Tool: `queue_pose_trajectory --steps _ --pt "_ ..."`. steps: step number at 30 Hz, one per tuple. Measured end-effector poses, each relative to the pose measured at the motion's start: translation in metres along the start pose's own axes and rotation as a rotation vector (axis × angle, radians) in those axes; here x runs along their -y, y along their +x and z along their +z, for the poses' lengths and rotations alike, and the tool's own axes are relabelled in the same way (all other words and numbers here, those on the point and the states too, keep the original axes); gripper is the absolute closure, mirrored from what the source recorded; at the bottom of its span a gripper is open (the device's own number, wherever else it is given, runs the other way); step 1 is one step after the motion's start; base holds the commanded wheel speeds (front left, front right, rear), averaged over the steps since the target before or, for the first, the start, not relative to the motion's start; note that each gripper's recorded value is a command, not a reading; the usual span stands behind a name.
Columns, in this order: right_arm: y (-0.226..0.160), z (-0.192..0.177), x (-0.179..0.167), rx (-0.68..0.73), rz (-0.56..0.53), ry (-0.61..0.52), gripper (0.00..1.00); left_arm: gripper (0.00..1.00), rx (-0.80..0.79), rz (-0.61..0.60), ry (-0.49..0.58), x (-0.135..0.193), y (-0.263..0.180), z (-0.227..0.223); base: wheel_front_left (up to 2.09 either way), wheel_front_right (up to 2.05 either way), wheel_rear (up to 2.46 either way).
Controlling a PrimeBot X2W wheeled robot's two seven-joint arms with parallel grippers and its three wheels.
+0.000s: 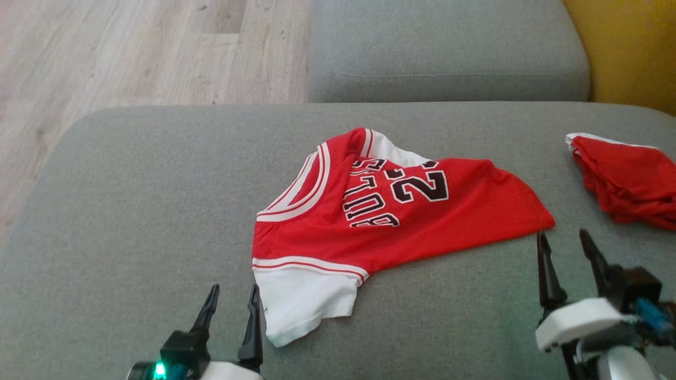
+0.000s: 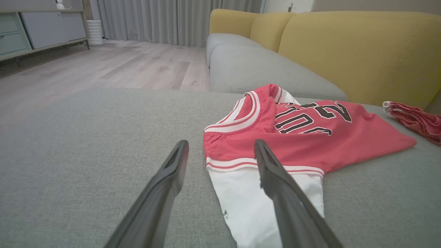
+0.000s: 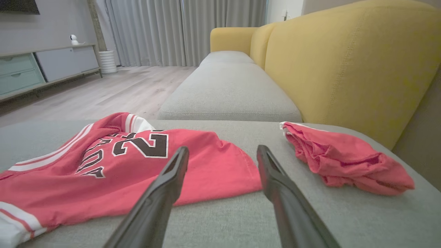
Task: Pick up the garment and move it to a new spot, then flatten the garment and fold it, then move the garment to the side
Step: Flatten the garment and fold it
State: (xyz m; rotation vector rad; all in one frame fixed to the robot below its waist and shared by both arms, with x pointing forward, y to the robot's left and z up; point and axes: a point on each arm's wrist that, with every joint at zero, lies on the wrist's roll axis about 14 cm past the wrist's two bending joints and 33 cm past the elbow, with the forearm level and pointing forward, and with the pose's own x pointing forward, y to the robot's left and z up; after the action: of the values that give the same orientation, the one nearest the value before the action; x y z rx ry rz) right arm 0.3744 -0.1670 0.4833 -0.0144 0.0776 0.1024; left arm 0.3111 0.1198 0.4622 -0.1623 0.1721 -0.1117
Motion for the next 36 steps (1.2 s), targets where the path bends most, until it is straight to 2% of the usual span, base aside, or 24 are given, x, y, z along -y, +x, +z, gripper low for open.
queue_pose_trajectory --steps 7,14,29,32,36 --pt "-0.017 -0.004 -0.016 -0.002 0.040 0.071 0.00 0.00 -0.010 0.019 -0.020 -0.006 -0.007 -0.005 0.00 0.00 0.00" --pt "-0.016 0.004 -0.026 0.010 0.072 0.071 0.00 0.00 0.006 0.038 -0.028 -0.014 -0.005 0.000 0.00 0.00 0.00" --pt "-0.015 -0.004 -0.027 -0.023 0.076 0.073 0.00 0.00 -0.024 0.039 -0.023 -0.015 -0.006 -0.010 0.00 0.00 0.00" --pt "-0.013 -0.008 -0.027 -0.039 0.076 0.075 0.00 0.00 -0.096 0.024 -0.025 -0.011 -0.006 -0.026 0.00 0.00 0.00" --pt "-0.013 -0.013 -0.026 -0.057 0.072 0.078 0.00 0.00 -0.222 -0.037 -0.084 0.012 -0.008 -0.052 0.00 0.00 0.00"
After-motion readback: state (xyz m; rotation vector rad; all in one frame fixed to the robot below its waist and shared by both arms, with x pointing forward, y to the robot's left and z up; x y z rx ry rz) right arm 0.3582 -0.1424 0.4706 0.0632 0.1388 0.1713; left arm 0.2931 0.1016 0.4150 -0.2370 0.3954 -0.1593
